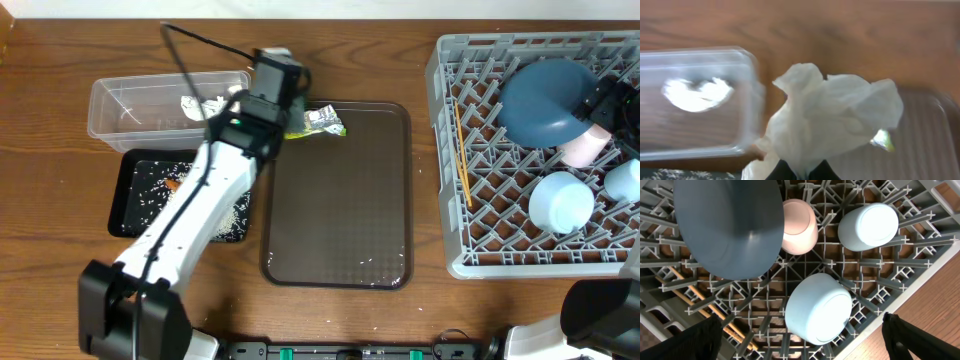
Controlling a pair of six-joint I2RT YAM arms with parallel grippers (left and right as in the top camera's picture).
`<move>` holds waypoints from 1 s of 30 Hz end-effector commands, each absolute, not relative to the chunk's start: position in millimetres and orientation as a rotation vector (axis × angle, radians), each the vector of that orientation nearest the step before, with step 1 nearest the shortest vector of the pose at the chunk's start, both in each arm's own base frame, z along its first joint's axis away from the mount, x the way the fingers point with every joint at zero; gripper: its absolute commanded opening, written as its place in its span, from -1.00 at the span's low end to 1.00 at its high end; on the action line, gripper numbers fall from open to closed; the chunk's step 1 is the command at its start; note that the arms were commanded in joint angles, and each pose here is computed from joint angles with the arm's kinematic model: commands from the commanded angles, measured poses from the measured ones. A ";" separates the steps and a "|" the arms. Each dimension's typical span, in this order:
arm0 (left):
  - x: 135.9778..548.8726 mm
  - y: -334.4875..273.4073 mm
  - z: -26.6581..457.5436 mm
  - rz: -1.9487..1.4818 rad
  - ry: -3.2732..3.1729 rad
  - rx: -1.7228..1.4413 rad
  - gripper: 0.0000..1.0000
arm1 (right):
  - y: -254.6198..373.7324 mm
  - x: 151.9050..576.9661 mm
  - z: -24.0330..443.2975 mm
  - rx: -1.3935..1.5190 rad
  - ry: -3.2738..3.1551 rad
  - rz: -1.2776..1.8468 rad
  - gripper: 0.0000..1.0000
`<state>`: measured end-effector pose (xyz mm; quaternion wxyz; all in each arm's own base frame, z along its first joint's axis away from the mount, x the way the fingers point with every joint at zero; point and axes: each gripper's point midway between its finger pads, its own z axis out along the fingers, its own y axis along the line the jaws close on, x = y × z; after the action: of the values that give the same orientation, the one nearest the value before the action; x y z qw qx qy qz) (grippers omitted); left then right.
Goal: Sort waste into correct bins and load items into the dishwasher rack
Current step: 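Carry the tissue with the left gripper and drop it in the clear bin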
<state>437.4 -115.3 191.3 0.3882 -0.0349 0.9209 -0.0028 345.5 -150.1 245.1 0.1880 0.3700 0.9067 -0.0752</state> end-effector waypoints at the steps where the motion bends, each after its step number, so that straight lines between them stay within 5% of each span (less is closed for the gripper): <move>1: 449.2 -62.6 200.0 0.149 2.265 -0.280 -0.88 | -152.5 345.1 241.2 1.058 2.557 -0.214 0.99; 7: 468.0 -2.7 181.9 0.197 2.238 -0.486 -0.86 | -152.5 345.1 241.2 1.058 2.557 -0.214 0.98; 11: 464.3 24.4 170.3 0.231 2.262 -0.565 -0.28 | -152.5 345.1 241.2 1.058 2.557 -0.214 0.98; 15: 458.7 33.3 166.0 0.252 2.285 -0.584 -0.17 | -152.5 345.1 241.2 1.058 2.557 -0.214 0.98; 18: 455.6 33.4 163.5 0.259 2.301 -0.583 0.29 | -152.5 345.1 241.2 1.058 2.557 -0.214 0.98; 30: 457.0 23.8 178.6 0.229 2.265 -0.561 0.69 | -152.5 345.1 241.2 1.058 2.557 -0.214 0.98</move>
<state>459.2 23.4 164.5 0.3728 -0.2203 0.8968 0.0910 345.6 -150.0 245.1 0.1880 0.3700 0.9067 -0.0750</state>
